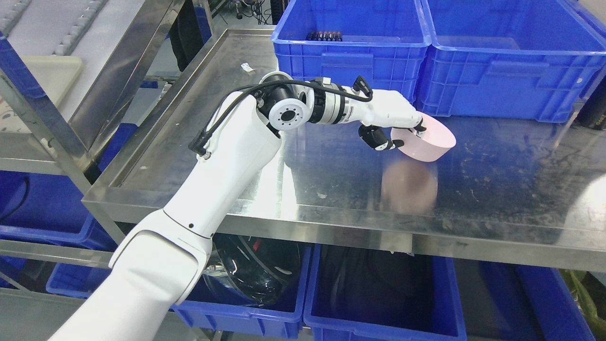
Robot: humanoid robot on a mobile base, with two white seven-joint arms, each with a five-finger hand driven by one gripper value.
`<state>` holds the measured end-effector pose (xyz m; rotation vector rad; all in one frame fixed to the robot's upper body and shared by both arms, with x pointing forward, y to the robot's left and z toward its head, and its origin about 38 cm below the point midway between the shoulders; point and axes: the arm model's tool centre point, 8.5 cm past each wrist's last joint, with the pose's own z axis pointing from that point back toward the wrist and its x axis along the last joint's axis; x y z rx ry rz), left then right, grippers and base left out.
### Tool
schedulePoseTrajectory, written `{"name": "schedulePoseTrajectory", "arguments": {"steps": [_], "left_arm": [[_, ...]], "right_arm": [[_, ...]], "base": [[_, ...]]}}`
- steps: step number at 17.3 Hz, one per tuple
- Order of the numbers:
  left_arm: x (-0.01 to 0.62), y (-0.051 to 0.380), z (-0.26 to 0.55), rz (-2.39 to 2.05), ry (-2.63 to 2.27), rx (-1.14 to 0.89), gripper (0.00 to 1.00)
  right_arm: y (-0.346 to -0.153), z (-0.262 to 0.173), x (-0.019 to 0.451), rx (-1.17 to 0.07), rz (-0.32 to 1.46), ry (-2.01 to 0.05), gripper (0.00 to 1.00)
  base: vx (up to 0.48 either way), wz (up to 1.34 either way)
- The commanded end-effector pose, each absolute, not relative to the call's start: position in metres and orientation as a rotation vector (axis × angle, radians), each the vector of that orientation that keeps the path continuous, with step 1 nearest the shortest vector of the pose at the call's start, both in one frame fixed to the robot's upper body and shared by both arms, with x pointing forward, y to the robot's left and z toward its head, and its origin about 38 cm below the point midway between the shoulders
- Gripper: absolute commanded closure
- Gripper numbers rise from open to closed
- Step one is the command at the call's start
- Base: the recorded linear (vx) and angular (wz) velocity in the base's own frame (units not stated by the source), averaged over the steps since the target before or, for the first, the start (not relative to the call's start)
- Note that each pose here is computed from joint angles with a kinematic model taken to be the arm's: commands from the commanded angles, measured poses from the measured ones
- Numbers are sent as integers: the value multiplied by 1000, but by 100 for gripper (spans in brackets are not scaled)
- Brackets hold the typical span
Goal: Stack pink IKEA bowl on shelf middle layer
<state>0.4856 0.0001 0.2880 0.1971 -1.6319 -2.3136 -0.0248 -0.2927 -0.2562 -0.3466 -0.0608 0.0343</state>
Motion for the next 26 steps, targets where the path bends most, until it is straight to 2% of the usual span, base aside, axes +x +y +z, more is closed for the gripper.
{"name": "schedulePoseTrajectory", "arguments": {"steps": [1,8,16,26], "left_arm": [[480,19,336,-2212,-1865,253,99],[450,41,382,-2147,-2180,330,99],[424,33,382,-2155,-2271,339,99],[411,22,361,-2211,-2280,257,97]], "right_arm": [[-304,-255,-19,-363,40,-78,0],[-304,-255,-19,-363,40,-78,0],[-304,-255,-19,-363,38,-78,0],[-304,-255,-19,-363,40,-78,0]], "base": [[12,2],[-2,12],[-24,326],[-53,1050]]}}
